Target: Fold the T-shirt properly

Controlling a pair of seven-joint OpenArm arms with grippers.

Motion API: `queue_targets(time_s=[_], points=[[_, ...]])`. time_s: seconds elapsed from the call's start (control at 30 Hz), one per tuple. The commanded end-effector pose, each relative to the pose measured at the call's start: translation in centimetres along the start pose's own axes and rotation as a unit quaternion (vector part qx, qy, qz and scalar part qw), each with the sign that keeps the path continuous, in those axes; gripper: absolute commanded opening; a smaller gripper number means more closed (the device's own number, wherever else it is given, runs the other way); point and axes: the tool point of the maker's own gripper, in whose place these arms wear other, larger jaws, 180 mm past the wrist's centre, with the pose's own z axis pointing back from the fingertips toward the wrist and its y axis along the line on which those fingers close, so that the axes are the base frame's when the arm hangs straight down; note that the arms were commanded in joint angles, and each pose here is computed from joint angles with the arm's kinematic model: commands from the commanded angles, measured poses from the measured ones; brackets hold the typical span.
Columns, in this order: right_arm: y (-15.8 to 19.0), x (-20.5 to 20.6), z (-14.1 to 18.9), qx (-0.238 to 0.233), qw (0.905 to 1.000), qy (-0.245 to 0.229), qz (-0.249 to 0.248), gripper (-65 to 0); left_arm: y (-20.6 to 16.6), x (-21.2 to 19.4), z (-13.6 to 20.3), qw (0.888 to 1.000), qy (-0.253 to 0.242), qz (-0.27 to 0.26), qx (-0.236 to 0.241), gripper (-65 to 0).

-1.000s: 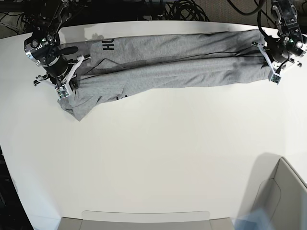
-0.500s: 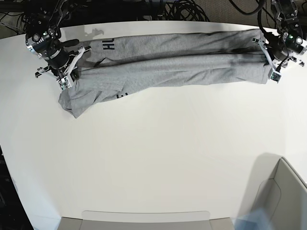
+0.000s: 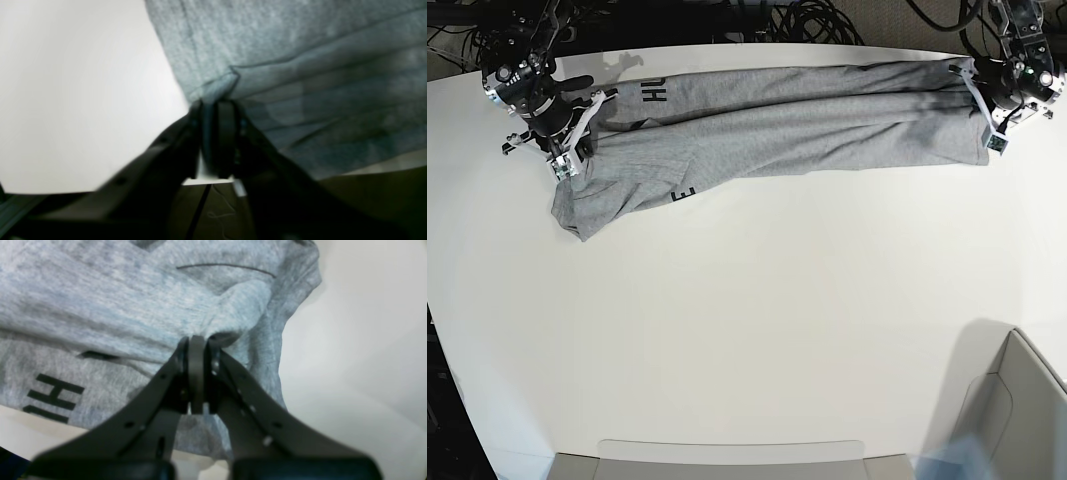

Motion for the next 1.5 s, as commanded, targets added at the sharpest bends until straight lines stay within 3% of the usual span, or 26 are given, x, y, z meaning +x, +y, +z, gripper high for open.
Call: queue_targets(time_s=[0.0, 0.1, 0.23, 0.33, 0.47, 0.63, 0.83, 0.97, 1.23, 1.47], points=[[-0.4, 0.5, 0.3, -0.006, 0.9999, -0.008, 0.012, -64.5, 1.5, 0.0, 0.7, 1.0, 0.004, -0.005, 0.024, -44.8], [-0.5, 0.6, 0.3, -0.006, 0.9999, -0.008, 0.012, -58.6, 1.9, 0.7, 1.6, 0.999, -0.013, 0.005, 0.037, -38.1], [-0.4, 0.6, 0.3, -0.006, 0.9999, -0.01, 0.012, -50.2, 2.6, 1.2, 3.5, 0.996, -0.043, 0.04, 0.064, -35.8], [-0.4, 0.7, 0.3, -0.005, 0.9999, -0.012, 0.011, -46.2, 2.7, 2.0, 4.3, 0.995, -0.058, 0.035, 0.072, -32.5], [-0.4, 0.6, 0.3, -0.006, 0.9999, -0.011, 0.012, -45.8, 2.0, 1.7, 4.1, 0.995, -0.049, 0.052, 0.066, -27.0], [-0.4, 0.6, 0.3, -0.006, 0.9998, -0.011, 0.012, -45.8, 4.4, 0.9, 4.6, 0.989, -0.017, 0.114, 0.098, -26.9], [-0.5, 0.4, 0.1, -0.003, 0.9999, -0.007, 0.011, -45.8, 4.3, 0.7, 4.4, 0.988, -0.01, 0.119, 0.095, -26.6], [-0.4, -0.1, -0.2, 0.0, 1.0, 0.001, 0.008, -45.8, 3.0, 1.2, 3.5, 0.992, -0.003, 0.101, 0.075, -26.6], [-0.5, -0.2, -0.2, 0.0, 1.0, 0.001, 0.009, -45.9, 1.1, -1.6, -2.3, 0.984, 0.06, 0.166, -0.01, -26.6], [-0.5, 0.0, -0.2, -0.001, 1.0, -0.001, 0.009, -45.9, 0.4, -3.5, -3.4, 0.978, 0.081, 0.189, -0.03, -26.7]])
